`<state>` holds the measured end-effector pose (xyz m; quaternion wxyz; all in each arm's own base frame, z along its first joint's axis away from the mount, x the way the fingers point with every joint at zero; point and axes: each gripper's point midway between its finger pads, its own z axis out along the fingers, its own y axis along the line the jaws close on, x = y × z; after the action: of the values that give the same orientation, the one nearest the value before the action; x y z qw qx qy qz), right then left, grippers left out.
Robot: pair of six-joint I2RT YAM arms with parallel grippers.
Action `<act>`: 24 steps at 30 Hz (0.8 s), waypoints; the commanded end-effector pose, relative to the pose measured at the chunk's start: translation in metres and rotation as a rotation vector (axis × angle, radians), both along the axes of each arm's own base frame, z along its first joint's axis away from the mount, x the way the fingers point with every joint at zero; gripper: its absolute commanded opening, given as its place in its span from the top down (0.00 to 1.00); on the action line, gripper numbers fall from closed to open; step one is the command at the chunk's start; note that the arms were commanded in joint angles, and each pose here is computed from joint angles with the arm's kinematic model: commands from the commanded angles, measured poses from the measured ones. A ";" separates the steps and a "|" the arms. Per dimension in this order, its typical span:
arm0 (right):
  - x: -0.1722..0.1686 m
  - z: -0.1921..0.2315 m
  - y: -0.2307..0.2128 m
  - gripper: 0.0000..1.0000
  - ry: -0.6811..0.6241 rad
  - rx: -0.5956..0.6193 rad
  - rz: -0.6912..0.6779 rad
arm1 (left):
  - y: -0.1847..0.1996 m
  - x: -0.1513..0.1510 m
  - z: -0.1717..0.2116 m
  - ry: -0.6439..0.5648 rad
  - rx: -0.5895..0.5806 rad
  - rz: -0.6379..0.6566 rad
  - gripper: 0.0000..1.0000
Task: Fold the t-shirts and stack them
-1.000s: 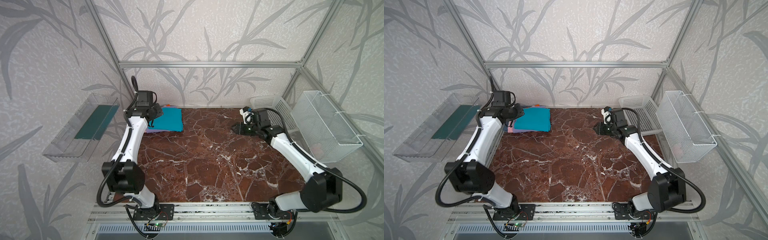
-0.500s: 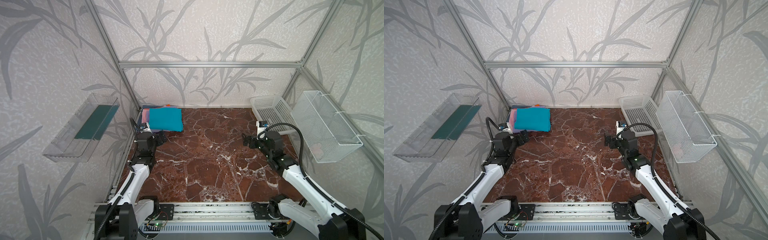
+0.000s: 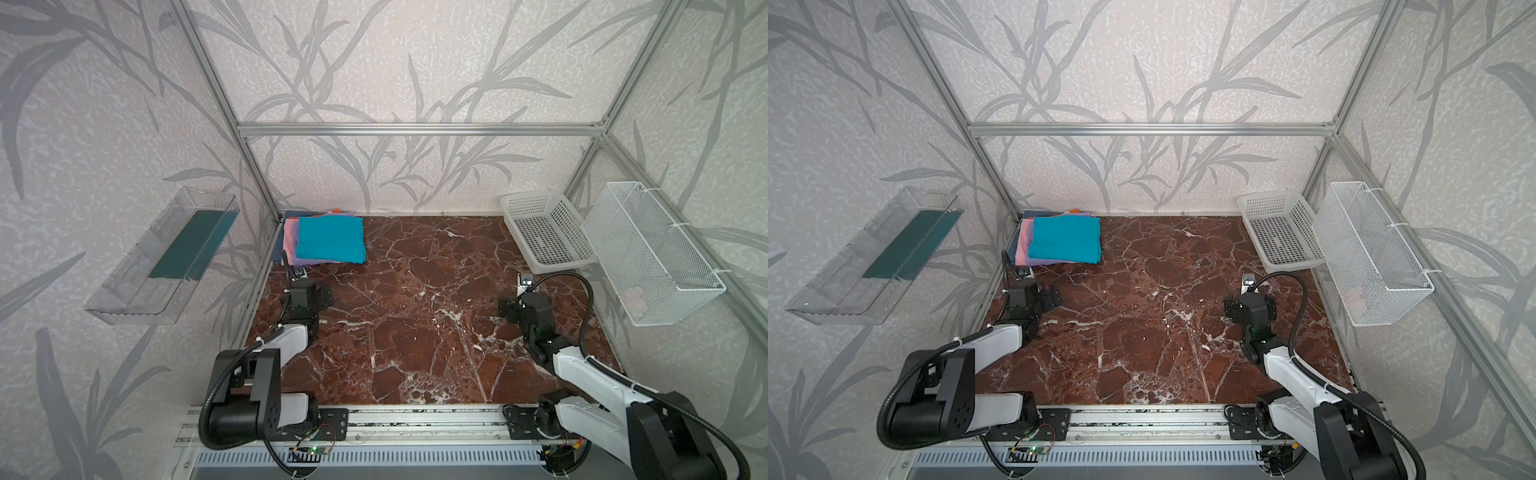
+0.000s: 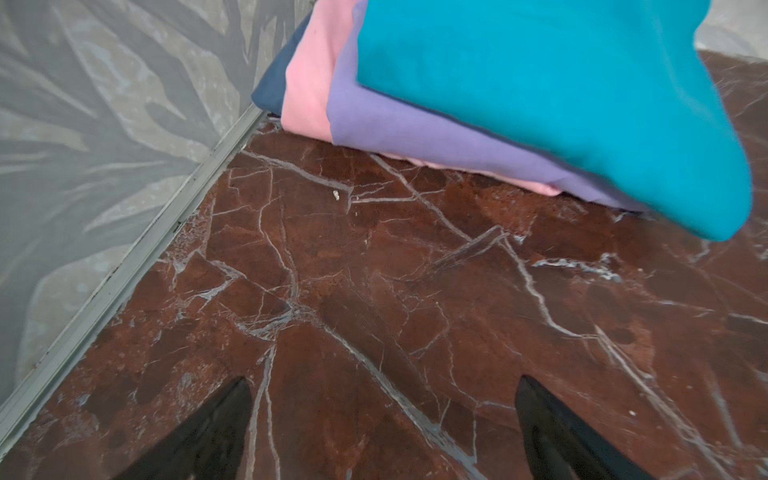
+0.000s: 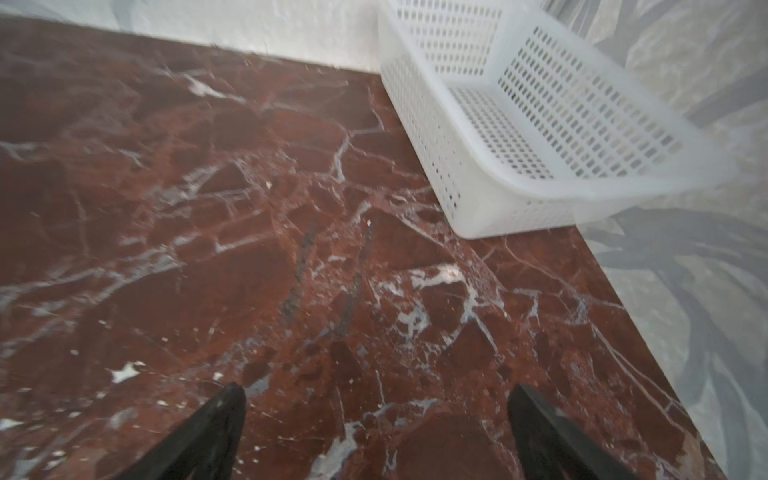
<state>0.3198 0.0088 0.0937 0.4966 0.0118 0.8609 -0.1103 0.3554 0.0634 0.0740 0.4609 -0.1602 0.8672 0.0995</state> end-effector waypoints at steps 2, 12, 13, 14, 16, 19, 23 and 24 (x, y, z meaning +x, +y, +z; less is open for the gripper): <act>0.030 0.024 -0.006 0.01 -0.146 -0.015 -0.029 | 0.010 0.034 0.036 -0.182 0.077 0.019 0.01; 0.076 0.000 0.007 0.01 -0.180 0.080 0.125 | 0.000 0.024 0.025 -0.306 0.078 -0.028 0.01; 0.077 0.001 0.013 0.01 -0.204 0.082 0.159 | 0.001 0.023 0.029 -0.353 0.096 -0.025 0.01; 0.077 0.002 0.015 0.01 -0.234 0.082 0.181 | 0.002 0.021 0.030 -0.357 0.095 -0.021 0.01; 0.076 -0.002 0.017 0.01 -0.186 0.117 0.205 | -0.001 0.024 0.025 -0.296 0.070 -0.042 0.01; 0.078 0.000 0.022 0.01 -0.215 0.131 0.249 | -0.009 0.033 0.024 -0.296 0.076 -0.096 0.01; 0.077 0.000 0.023 0.01 -0.206 0.128 0.259 | -0.007 0.033 0.023 -0.294 0.074 -0.086 0.01; 0.078 0.000 0.024 0.01 -0.199 0.128 0.262 | -0.007 0.033 0.024 -0.297 0.074 -0.085 0.01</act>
<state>0.3923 0.0257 0.0798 0.5658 -0.0404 0.8236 0.0006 0.3820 0.0574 0.0877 0.5758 -0.1291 0.8025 0.0878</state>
